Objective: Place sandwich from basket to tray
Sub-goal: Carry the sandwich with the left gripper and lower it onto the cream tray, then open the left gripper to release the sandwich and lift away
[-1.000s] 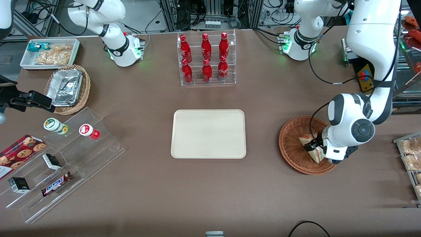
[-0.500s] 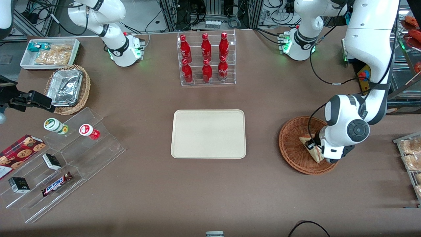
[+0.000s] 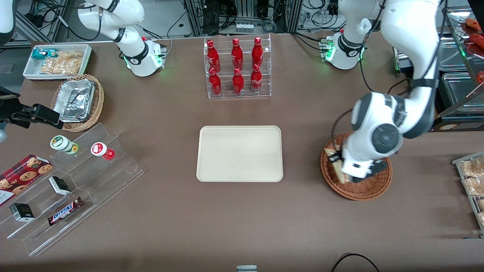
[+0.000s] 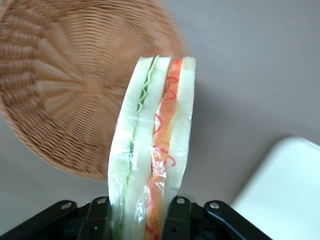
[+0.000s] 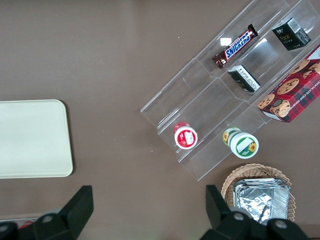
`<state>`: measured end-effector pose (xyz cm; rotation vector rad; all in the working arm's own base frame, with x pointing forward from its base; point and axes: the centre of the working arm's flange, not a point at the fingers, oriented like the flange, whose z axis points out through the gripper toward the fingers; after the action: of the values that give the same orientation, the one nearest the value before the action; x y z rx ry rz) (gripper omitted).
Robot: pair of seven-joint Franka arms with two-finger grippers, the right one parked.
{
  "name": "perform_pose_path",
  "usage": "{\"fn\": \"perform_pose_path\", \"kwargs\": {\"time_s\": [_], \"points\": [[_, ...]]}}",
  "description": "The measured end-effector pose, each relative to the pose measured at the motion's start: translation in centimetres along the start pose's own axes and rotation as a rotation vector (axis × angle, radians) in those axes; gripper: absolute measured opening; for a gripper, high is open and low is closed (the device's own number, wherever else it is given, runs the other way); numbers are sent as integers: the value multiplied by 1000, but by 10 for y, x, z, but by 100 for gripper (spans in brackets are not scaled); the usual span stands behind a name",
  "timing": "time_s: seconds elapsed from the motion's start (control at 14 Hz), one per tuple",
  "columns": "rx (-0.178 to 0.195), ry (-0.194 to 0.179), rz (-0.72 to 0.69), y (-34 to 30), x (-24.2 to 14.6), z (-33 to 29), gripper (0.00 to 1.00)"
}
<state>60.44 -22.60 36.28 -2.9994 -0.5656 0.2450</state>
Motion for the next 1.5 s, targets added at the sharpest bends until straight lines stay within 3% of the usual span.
{"fn": "perform_pose_path", "kwargs": {"time_s": [0.21, 0.57, 0.71, 0.93, 1.5], "points": [[-1, 30, 132, 82, -54, -6, 33], [26, 35, 244, 198, -124, 53, 33], [18, 39, 260, 229, -136, 74, 33], [-26, 29, 244, 259, -148, 103, 33], [-46, 1, 233, 275, -162, 140, 37]]}}
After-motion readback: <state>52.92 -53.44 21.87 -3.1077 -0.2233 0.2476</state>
